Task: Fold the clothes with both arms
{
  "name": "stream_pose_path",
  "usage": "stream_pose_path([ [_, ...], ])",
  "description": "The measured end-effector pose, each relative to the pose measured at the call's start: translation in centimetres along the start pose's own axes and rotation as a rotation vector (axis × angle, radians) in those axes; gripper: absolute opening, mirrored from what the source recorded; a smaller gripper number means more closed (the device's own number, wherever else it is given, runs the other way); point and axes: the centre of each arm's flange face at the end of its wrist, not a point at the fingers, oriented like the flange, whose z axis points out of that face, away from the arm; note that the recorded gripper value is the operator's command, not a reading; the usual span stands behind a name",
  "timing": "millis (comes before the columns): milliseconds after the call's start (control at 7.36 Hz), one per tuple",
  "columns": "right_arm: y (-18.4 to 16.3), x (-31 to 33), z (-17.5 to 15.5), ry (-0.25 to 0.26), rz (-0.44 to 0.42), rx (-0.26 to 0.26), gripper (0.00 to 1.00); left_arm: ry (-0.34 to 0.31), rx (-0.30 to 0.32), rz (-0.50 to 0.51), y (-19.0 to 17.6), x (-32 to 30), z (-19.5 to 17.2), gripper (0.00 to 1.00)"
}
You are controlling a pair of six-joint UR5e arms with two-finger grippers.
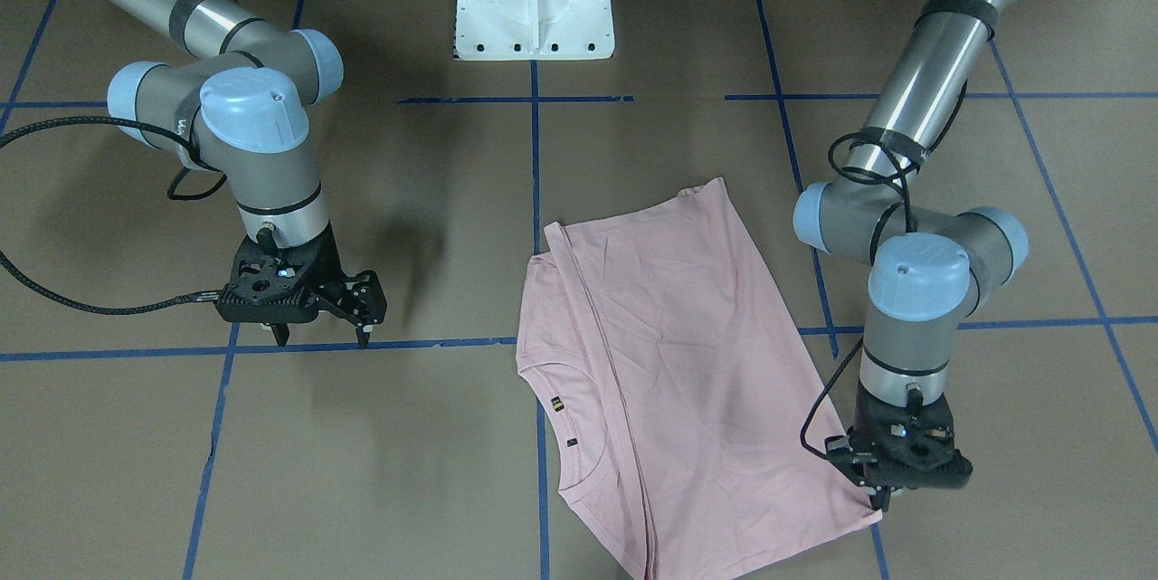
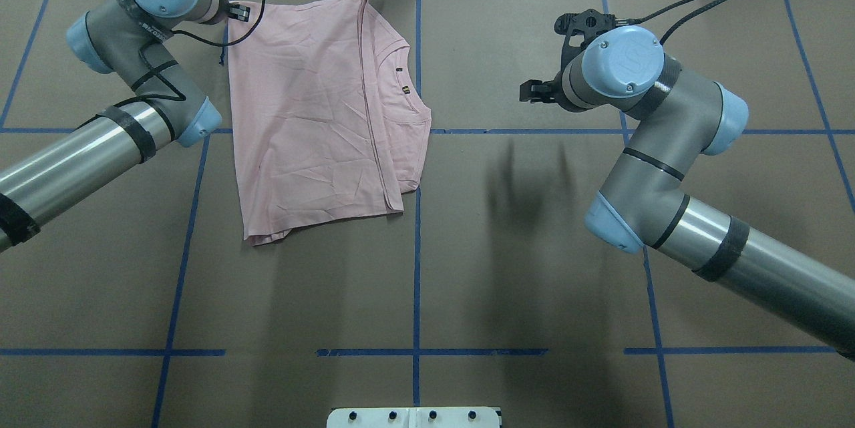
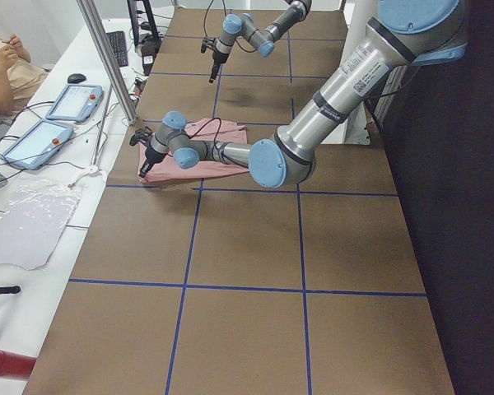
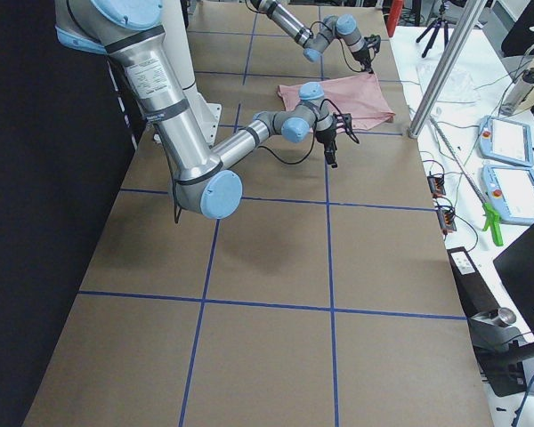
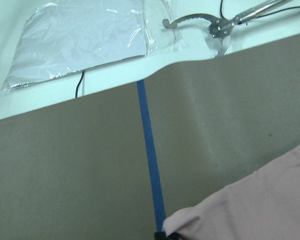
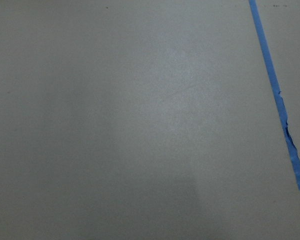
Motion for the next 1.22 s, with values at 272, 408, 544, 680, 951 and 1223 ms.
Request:
stream_pose_path([
  [272,0.3,-1.3,-0.3,-0.016,-0.004,-0.002,0.97,0.039,0.020,0.031,0.2,-2.0,-0.5,1.00],
  [408,0.5,-3.1,-0.6,-0.034,0.020,-0.006,0.88,0.099,0.013,0.055,0.2,-3.6,-1.9,1.00],
  [544,0.9,-6.3,-0.8,-0.053,0.080,-0.015,0.82,0.145,0.008,0.080,0.6,-5.0,-3.1,1.00],
  [680,1.6,-10.7,-0.7,-0.061,0.153,-0.028,0.80,0.168,0.010,0.090,0.7,-5.6,-3.9,1.00],
  [951,3.7,-19.7,-0.8,-0.024,0.224,-0.049,0.61,0.180,0.011,0.092,0.8,-5.8,-4.3,1.00],
  [1223,6.7,-23.7,-0.9,0.020,0.206,-0.072,0.52,0.182,0.012,0.091,0.9,-5.8,-4.3,1.00],
])
